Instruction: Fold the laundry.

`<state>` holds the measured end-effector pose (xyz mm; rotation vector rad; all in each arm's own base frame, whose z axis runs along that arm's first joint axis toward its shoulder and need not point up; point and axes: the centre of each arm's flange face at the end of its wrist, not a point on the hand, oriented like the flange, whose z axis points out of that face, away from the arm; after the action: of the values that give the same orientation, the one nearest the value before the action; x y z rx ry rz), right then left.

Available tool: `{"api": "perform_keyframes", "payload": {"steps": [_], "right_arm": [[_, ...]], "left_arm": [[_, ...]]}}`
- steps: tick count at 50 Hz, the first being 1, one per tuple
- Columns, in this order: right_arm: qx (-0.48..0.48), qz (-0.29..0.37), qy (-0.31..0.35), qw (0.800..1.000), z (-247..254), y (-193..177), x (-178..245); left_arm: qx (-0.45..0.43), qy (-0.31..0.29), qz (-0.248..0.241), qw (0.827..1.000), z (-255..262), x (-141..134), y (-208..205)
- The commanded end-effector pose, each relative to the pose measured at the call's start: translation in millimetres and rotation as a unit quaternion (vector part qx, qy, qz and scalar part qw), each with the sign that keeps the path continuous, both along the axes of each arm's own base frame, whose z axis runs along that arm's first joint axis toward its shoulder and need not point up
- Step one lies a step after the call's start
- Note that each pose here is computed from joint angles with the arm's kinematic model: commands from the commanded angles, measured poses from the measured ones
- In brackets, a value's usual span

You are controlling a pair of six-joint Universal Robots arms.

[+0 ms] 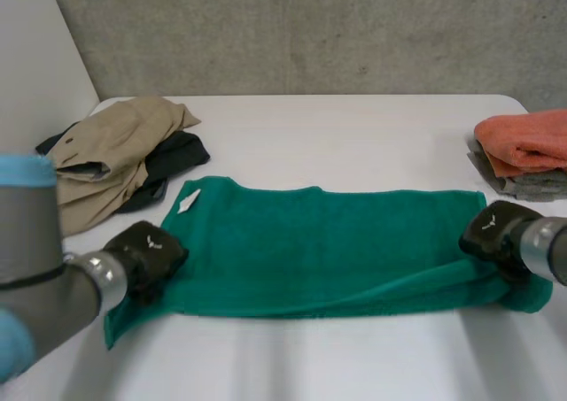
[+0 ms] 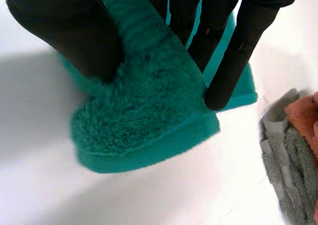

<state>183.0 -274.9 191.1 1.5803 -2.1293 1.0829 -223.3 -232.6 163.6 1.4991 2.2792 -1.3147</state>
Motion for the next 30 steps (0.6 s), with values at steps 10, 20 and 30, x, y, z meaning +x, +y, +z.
{"api": "perform_keyframes", "payload": {"steps": [10,20,30], "right_arm": [[-0.485,-0.029,-0.173,0.857,128,-138,21],[-0.496,-0.026,-0.185,0.848,126,-131,25],[-0.321,0.001,-0.198,0.926,63,-104,32]], "left_arm": [[-0.472,0.177,0.058,0.862,185,-65,-159],[-0.443,0.248,0.071,0.858,175,-64,-159],[-0.284,0.188,0.09,0.936,68,-47,-132]]}}
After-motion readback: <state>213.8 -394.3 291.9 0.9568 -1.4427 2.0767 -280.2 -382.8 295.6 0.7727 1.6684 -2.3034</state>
